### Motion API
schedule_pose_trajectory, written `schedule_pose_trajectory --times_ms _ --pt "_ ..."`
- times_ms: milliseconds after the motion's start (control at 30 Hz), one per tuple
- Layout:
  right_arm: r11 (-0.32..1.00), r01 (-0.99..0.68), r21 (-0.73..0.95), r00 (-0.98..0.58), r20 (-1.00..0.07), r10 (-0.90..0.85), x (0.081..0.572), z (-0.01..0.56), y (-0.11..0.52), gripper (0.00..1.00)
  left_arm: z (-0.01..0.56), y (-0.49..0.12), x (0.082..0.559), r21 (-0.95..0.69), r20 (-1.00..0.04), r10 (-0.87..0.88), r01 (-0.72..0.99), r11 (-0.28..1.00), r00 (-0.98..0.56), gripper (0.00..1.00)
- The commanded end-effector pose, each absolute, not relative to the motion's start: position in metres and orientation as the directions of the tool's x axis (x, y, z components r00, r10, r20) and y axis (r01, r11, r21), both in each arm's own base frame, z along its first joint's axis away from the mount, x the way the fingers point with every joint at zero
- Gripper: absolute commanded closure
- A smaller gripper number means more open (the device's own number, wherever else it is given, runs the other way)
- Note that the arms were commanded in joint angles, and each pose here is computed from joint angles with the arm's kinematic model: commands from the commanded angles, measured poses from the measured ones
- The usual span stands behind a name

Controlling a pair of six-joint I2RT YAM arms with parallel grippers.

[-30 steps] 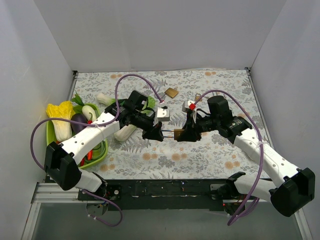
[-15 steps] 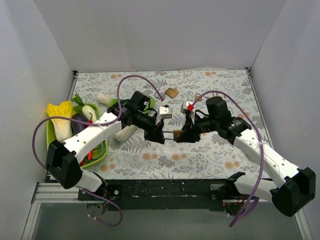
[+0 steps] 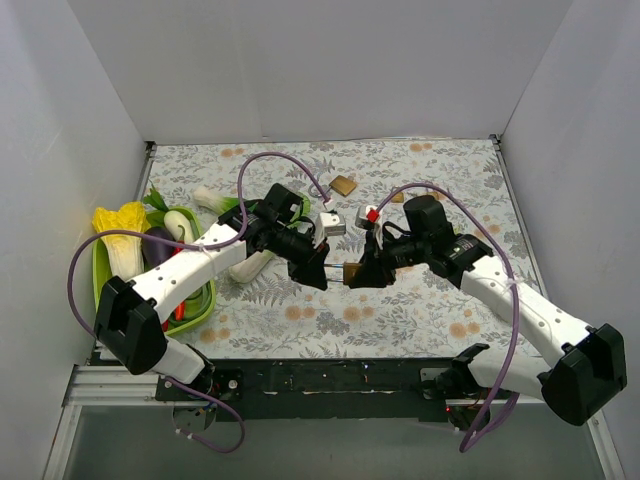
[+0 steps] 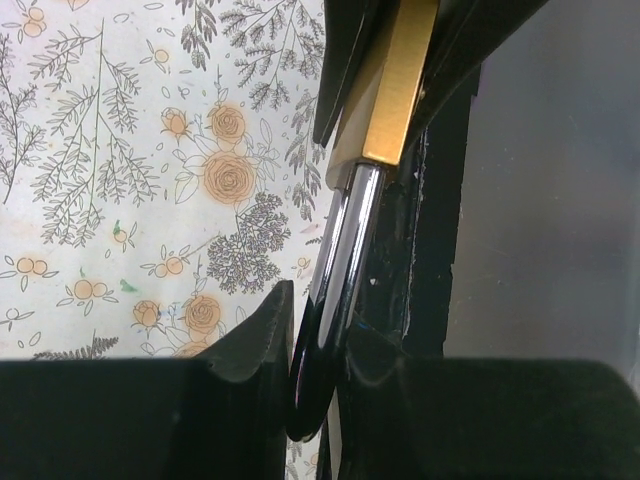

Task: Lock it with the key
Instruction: Lock the lock.

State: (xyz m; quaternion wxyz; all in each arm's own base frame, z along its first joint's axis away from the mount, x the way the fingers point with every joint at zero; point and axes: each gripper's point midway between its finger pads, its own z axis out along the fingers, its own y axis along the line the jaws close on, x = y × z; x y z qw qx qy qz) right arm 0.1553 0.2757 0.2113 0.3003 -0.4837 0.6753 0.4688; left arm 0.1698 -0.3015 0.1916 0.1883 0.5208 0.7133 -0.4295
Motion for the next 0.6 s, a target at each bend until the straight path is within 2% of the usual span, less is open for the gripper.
schedule_pose_trajectory --times_ms 0,567 --pt "-0.17 -0.967 0.191 -0.154 -0.965 -0.21 0.134 0.261 0.331 0.99 0.3 -0.382 0.162 -0.161 -0.967 0.233 0.953 -0.257 -0.101 1.0" --pt "-0.245 -0.956 0.161 -0.141 -0.985 -0.1 0.122 0.279 0.343 0.99 0.317 -0.39 0.156 -0.183 -0.976 0.172 0.93 -0.319 -0.133 1.0"
